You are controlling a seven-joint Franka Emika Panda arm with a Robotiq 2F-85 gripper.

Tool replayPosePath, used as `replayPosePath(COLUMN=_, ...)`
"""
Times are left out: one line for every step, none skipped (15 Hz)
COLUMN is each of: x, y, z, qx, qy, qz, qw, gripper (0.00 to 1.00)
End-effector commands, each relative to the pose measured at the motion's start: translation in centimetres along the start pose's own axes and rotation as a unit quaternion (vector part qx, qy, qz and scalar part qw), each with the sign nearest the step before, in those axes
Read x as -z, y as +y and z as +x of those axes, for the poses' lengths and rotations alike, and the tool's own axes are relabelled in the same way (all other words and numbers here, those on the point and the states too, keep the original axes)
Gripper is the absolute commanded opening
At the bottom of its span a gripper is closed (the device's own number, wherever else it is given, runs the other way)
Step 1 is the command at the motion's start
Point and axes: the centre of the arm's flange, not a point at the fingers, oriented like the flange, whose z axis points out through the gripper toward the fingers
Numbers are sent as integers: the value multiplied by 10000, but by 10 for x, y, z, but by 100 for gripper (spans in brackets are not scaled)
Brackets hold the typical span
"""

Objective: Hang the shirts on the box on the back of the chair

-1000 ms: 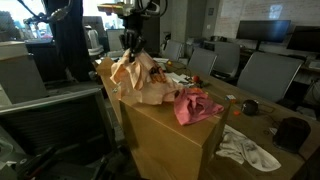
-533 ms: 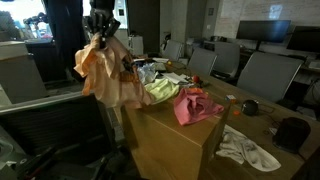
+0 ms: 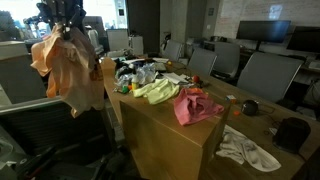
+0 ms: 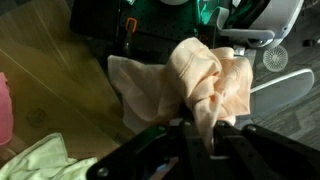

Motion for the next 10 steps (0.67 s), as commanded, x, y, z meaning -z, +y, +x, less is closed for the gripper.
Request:
replayPosePath(x=5, y=-32, z=-12, qx=697, qy=-126, qz=-286, qw=9971, gripper=4)
replayPosePath(x=4, y=-39, z=-14, qx=836, qy=-171, qz=-344, qw=9958, gripper=4)
replayPosePath(x=2, y=-46, z=-16, qx=962, qy=-217, qz=-402, qw=9943, gripper=4)
replayPosePath(x=0, y=-51, z=-19, qx=1060, qy=-314, qz=-440, qw=9929, gripper=4)
replayPosePath(x=-3, y=-55, z=-22, qx=1162, qy=-353, qz=-512, qw=9913, gripper=4)
replayPosePath(x=-4, y=-59, z=-26, qx=1256, qy=-405, qz=-568, qw=9896, gripper=4)
replayPosePath(x=-6, y=-62, z=-29, qx=1356, qy=-442, qz=-609, qw=9879, gripper=4)
replayPosePath(x=-10, y=-66, z=-30, qx=1443, qy=-501, qz=-684, qw=9859, gripper=4)
replayPosePath(x=-12, y=-69, z=-32, qx=1528, qy=-543, qz=-734, qw=9840, gripper=4)
replayPosePath(x=-15, y=-73, z=-32, qx=1619, qy=-592, qz=-782, qw=9819, gripper=4)
